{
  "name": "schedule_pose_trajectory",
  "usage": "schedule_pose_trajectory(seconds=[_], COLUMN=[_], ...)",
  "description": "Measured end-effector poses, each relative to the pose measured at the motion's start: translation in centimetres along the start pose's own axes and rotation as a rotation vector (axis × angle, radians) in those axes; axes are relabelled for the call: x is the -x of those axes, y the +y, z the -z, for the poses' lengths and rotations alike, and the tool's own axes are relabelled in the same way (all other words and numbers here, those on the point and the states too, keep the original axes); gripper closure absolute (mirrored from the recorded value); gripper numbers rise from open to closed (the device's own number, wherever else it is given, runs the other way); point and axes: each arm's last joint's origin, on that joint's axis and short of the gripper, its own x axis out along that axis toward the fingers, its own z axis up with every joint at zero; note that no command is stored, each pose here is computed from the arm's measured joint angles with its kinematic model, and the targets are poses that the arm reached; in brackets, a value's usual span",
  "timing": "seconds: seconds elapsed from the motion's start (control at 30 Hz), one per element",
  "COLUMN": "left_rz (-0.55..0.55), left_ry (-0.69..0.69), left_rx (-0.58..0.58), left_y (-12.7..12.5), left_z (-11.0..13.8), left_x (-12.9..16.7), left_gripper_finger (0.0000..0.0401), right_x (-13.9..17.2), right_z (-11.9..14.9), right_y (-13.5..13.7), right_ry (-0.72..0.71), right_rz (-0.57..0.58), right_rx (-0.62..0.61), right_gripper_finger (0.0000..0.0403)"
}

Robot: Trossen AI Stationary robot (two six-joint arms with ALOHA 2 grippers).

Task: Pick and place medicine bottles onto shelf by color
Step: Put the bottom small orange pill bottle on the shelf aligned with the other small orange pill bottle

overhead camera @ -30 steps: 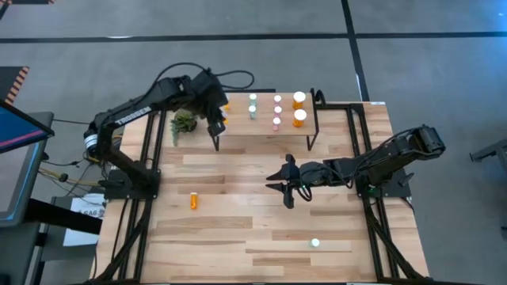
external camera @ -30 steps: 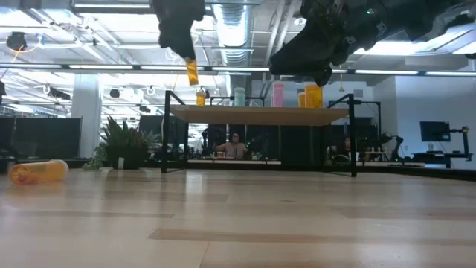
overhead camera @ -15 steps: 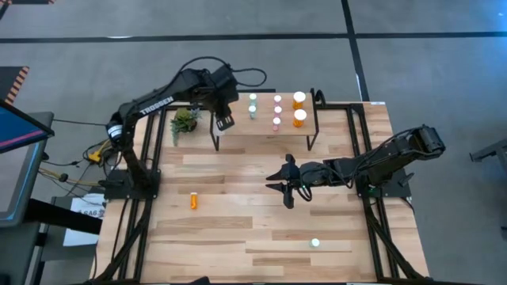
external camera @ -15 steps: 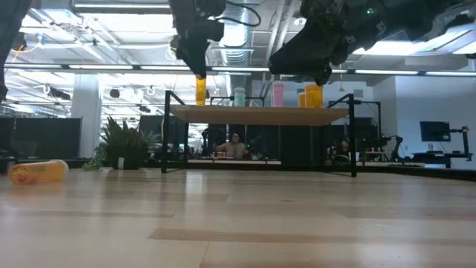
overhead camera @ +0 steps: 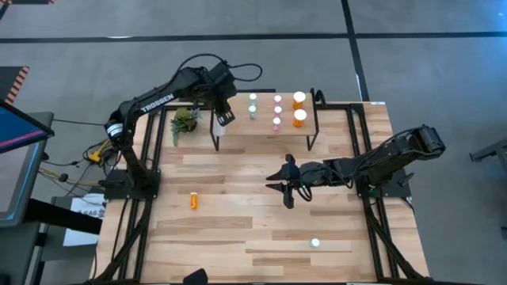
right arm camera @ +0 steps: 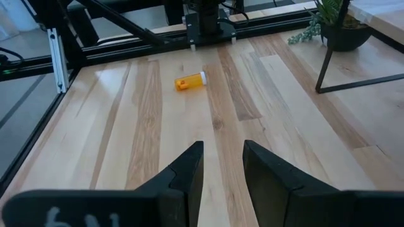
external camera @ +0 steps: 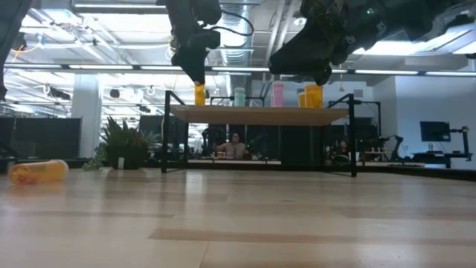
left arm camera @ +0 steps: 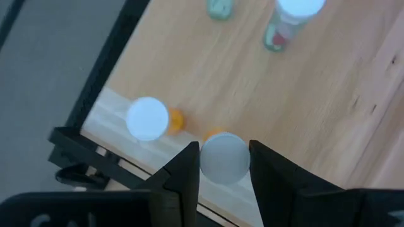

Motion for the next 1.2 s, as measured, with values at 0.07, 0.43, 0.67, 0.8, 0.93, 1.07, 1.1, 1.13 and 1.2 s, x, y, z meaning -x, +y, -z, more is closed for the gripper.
schedule_pose_trajectory(seconds=[0.07,0.43,0.67,0.8,0.93,1.07,1.1,1.13,1.2], left_rz=[0.008,0.010,0.012,0.045,0.059,0.052,0.052,0.052,0.051], left_ry=[0.017,0.027,0.025,0.014,0.009,0.010,0.010,0.010,0.011], left_rx=[0.000,0.004,0.008,0.019,0.016,0.015,0.015,0.015,0.015], left_y=[-0.05,-0.10,-0.13,-0.22,-0.38,-0.40,-0.40,-0.40,-0.40], left_z=[0.27,0.40,0.39,0.30,0.25,0.25,0.25,0.25,0.26], left_x=[-0.54,-0.85,-0.84,-0.84,-0.84,-0.83,-0.83,-0.83,-0.83], left_gripper_finger=[0.0296,0.0296,0.0296,0.0295,0.0282,0.0269,0.0266,0.0265,0.0262], right_x=[0.00,-0.03,-0.03,-0.03,-0.04,-0.03,-0.03,-0.03,-0.04], right_z=[0.00,-0.05,-0.05,-0.05,-0.05,-0.06,-0.06,-0.06,-0.05], right_y=[0.00,-0.17,-0.19,-0.19,-0.19,-0.19,-0.19,-0.19,-0.19], right_ry=[0.000,-0.002,-0.002,-0.002,-0.002,-0.003,-0.003,-0.003,-0.003], right_rz=[0.000,0.007,0.009,0.009,0.009,0.009,0.009,0.009,0.009], right_rx=[0.000,0.000,-0.004,-0.003,-0.004,-0.004,-0.004,-0.004,-0.004], right_gripper_finger=[0.0269,0.0269,0.0269,0.0269,0.0269,0.0269,0.0269,0.0269,0.0269])
